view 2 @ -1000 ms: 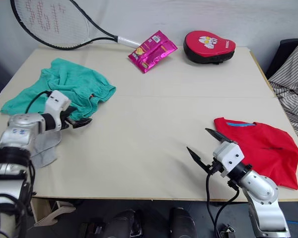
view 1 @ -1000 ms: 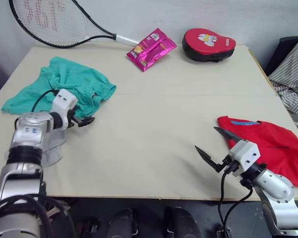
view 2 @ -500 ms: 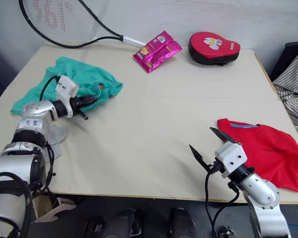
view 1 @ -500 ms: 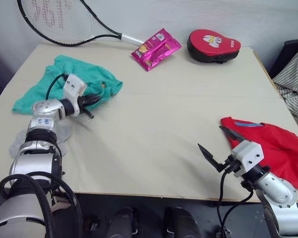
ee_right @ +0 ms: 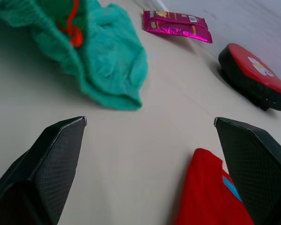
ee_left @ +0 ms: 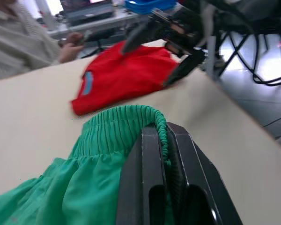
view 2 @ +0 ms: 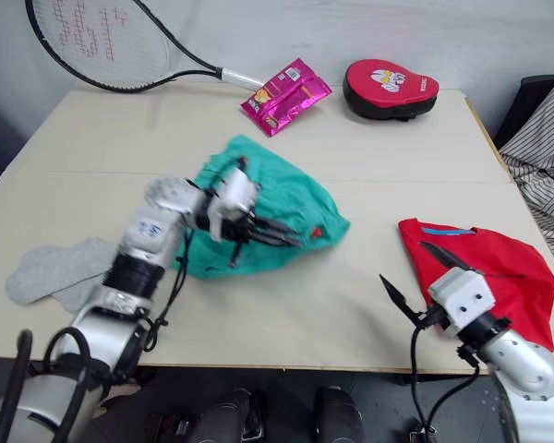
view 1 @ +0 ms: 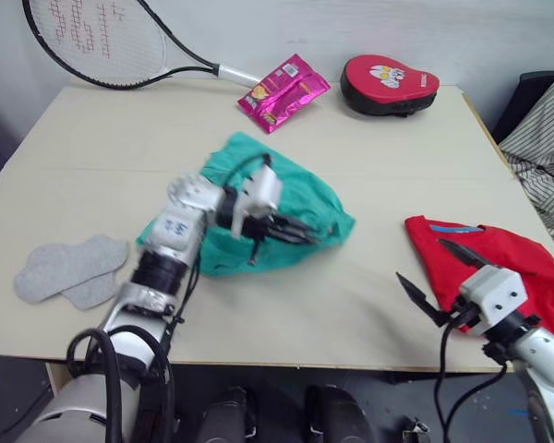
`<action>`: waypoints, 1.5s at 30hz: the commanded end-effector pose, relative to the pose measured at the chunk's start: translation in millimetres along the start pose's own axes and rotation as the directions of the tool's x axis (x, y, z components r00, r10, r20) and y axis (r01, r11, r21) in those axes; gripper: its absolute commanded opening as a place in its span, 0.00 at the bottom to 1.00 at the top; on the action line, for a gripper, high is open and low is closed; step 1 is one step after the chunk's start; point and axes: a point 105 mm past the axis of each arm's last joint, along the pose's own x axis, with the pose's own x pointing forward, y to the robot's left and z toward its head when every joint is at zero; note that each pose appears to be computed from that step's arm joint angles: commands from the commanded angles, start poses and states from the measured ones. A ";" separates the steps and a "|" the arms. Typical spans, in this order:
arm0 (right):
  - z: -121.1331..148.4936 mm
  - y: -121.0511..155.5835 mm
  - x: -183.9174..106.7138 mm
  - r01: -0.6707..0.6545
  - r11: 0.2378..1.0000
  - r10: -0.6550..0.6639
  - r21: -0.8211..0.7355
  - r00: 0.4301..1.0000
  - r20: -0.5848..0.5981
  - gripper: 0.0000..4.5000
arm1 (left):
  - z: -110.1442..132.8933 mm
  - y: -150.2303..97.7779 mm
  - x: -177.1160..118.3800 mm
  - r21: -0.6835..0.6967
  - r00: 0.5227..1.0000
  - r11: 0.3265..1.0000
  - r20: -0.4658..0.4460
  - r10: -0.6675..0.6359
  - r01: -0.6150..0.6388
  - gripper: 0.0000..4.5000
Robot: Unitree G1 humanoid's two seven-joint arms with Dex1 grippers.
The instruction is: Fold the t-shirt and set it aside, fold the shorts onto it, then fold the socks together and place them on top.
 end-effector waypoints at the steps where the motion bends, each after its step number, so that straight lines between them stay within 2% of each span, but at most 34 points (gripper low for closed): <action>1: 9.6 -10.4 -4.1 0.013 1.000 -0.013 -0.016 1.000 0.022 1.00 | -8.8 -5.6 16.4 0.042 0.998 0.998 -0.052 0.037 -0.035 0.13; 2: 10.3 -11.0 -4.2 0.012 1.000 -0.012 -0.016 1.000 0.023 1.00 | -13.3 -6.8 19.6 0.047 0.997 0.998 -0.064 0.048 -0.045 0.17; 4: 12.2 -9.6 -2.8 -0.007 1.000 0.007 -0.013 1.000 0.024 1.00 | -7.2 -7.2 24.3 0.038 0.997 0.997 -0.034 0.074 -0.073 0.30; 6: 17.2 -8.6 -0.5 -0.026 1.000 0.025 0.004 0.999 0.038 1.00 | 0.5 -15.6 20.0 0.012 0.999 0.999 -0.014 0.036 -0.036 0.44; 9: 31.1 -0.7 7.0 -0.109 0.994 0.108 0.012 0.992 0.071 1.00 | 7.6 -19.8 -7.8 0.004 0.999 0.999 -0.024 0.042 -0.042 0.65; 13: 46.3 20.8 19.5 -0.240 0.971 0.237 0.016 0.967 0.098 1.00 | 20.1 -21.9 -42.9 0.005 0.994 0.995 0.040 0.102 -0.102 0.90; 16: 54.1 55.7 33.6 -0.394 0.919 0.393 -0.007 0.913 0.110 1.00 | 9.9 -9.3 -84.7 0.087 0.958 0.956 -0.043 0.283 -0.279 0.90; 18: 55.4 71.8 40.8 -0.450 0.893 0.445 0.013 0.888 0.117 1.00 | 1.4 -6.5 -109.6 0.141 0.926 0.928 -0.107 0.361 -0.345 0.90; 19: 53.3 83.4 46.2 -0.484 0.875 0.480 0.013 0.871 0.105 1.00 | -8.6 -9.7 -128.6 0.172 0.902 0.915 -0.178 0.394 -0.365 0.90; 20: 50.2 98.0 51.3 -0.526 0.850 0.522 0.022 0.847 0.101 1.00 | -27.1 -20.0 -154.2 0.206 0.860 0.910 -0.306 0.408 -0.359 0.90; 21: 46.7 112.2 54.8 -0.570 0.821 0.566 0.022 0.819 0.094 1.00 | -48.2 -35.1 -179.4 0.270 0.791 0.916 -0.467 0.394 -0.296 0.90; 22: 42.4 121.1 58.7 -0.590 0.807 0.586 0.026 0.806 0.083 1.00 | -60.4 -49.5 -197.9 0.258 0.752 0.929 -0.547 0.367 -0.266 0.90; 24: 34.1 130.2 65.3 -0.608 0.793 0.607 0.022 0.793 0.049 1.00 | -69.2 -56.9 -218.5 0.239 0.716 0.913 -0.566 0.408 -0.331 0.90; 27: 22.5 135.2 75.1 -0.612 0.791 0.612 0.003 0.791 -0.004 1.00 | -83.9 -60.5 -232.2 0.254 0.656 0.903 -0.622 0.428 -0.347 0.90; 30: 10.1 129.4 89.0 -0.566 0.824 0.563 -0.017 0.823 -0.075 1.00 | -92.0 -44.4 -225.6 0.290 0.636 0.871 -0.598 0.488 -0.396 0.90; 33: 0.8 128.2 92.0 -0.583 0.810 0.571 -0.065 0.808 -0.142 1.00 | -104.1 -33.6 -216.2 0.282 0.620 0.881 -0.629 0.469 -0.380 0.90; 36: -1.4 124.9 94.5 -0.590 0.803 0.572 -0.084 0.803 -0.166 0.87 | -121.2 -33.2 -213.9 0.244 0.586 0.907 -0.699 0.410 -0.343 0.91; 38: -0.8 122.7 97.4 -0.590 0.801 0.570 -0.103 0.804 -0.171 0.72 | -127.1 -30.1 -214.6 0.236 0.563 0.909 -0.723 0.400 -0.343 0.91; 40: -0.4 119.2 101.4 -0.580 0.808 0.560 -0.100 0.810 -0.173 0.56 | -133.7 -30.8 -212.7 0.153 0.580 0.908 -0.725 0.372 -0.391 0.91; 43: 0.9 112.7 105.9 -0.558 0.826 0.539 -0.081 0.824 -0.173 0.33 | -146.3 -39.3 -210.6 0.028 0.596 0.908 -0.746 0.297 -0.418 0.77; 45: 0.5 109.0 105.5 -0.555 0.828 0.536 -0.083 0.825 -0.179 0.18 | -152.6 -40.3 -204.9 -0.042 0.613 0.893 -0.741 0.274 -0.449 0.64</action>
